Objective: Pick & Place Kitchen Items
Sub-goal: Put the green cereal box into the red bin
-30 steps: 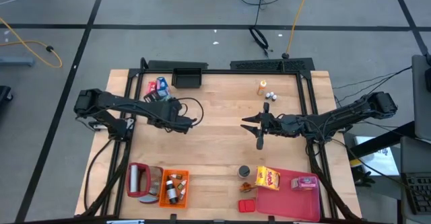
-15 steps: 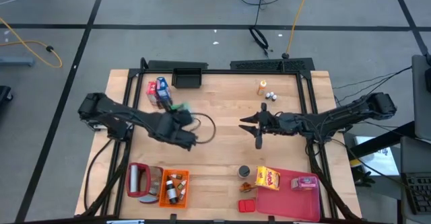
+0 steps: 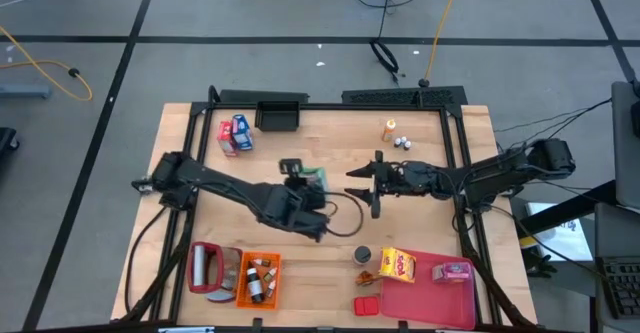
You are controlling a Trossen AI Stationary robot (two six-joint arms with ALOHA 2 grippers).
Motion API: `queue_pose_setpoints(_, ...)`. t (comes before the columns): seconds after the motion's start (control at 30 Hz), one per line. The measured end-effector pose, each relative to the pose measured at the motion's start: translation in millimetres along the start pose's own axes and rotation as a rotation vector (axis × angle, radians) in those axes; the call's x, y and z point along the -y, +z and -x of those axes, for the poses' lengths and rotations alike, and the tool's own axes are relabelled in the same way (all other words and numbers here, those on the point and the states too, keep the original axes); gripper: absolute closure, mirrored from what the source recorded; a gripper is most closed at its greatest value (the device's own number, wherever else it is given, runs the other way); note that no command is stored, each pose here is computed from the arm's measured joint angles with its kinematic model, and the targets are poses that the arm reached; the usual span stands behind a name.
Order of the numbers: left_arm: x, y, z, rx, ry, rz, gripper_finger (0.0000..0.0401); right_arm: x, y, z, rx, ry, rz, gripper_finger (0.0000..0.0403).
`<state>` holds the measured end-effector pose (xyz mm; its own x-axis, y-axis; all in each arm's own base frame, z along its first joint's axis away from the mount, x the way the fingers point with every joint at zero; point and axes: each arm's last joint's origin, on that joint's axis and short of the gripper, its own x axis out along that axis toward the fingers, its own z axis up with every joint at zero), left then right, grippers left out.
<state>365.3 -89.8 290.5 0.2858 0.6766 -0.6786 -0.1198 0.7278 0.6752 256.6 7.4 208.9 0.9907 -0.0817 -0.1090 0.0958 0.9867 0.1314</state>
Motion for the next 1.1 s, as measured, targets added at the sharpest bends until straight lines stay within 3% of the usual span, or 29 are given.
queue_pose_setpoints(0.33, 5, 29, 6, 0.147, 0.018, -0.031, 0.0401, 1, -1, -2, 0.0, 0.036, -0.022, 0.0126)
queue_pose_setpoints(0.77, 4, 41, 7, 0.234, 0.018, -0.029, 0.0401, 2, 3, -2, 0.041, 0.013, -0.029, 0.013)
queue_pose_setpoints(0.93, 3, 42, 5, 0.23, -0.001, -0.029, 0.0401, 2, 3, -2, 0.044, -0.006, -0.044, 0.0166)
queue_pose_setpoints(1.1, 2, 42, 3, 0.227, -0.013, -0.016, 0.0401, 1, 2, -2, 0.043, -0.001, -0.049, 0.024)
